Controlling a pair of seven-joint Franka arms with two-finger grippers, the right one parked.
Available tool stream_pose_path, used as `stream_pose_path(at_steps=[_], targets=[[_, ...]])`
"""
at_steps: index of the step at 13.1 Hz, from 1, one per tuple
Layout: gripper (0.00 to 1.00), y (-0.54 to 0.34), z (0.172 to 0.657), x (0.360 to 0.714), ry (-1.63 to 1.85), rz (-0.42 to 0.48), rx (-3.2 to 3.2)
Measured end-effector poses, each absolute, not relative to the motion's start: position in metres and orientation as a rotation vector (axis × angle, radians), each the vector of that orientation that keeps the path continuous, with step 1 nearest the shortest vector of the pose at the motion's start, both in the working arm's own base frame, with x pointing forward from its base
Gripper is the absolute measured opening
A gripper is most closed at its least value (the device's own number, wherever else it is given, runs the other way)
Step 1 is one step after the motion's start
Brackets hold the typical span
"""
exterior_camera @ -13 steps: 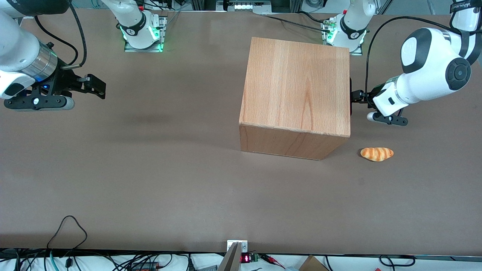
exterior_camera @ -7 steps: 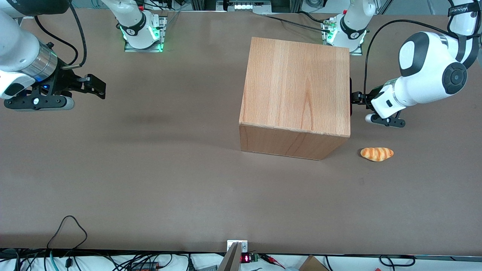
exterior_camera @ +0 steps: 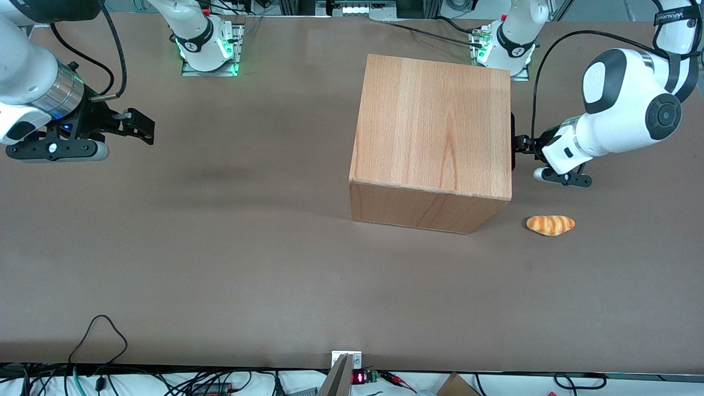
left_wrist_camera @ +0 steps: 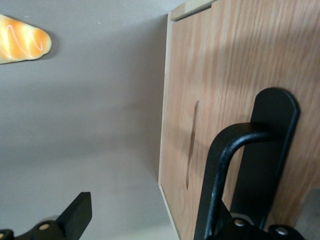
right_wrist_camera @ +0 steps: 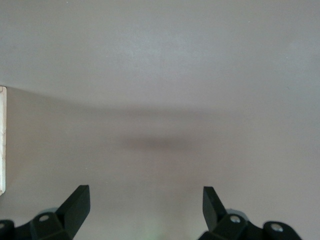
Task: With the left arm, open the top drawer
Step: 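Pull the handle with the left gripper, sliding the drawer out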
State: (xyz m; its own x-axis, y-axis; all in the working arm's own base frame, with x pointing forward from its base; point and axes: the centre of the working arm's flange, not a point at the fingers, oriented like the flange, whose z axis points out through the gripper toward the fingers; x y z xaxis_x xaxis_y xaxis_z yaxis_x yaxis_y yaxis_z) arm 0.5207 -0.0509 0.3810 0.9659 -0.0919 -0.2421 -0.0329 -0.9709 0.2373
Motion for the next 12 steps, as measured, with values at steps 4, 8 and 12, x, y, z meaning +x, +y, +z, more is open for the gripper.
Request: stream_pose_path(at_steps=[4, 8, 12], targets=[[1.00, -0.020, 0.382, 0.522, -0.056, -0.360, 2.905], [1.00, 0.007, 0.384, 0.523, -0.007, -0.351, 2.922], [1.00, 0.036, 0.384, 0.522, 0.053, -0.342, 2.931]])
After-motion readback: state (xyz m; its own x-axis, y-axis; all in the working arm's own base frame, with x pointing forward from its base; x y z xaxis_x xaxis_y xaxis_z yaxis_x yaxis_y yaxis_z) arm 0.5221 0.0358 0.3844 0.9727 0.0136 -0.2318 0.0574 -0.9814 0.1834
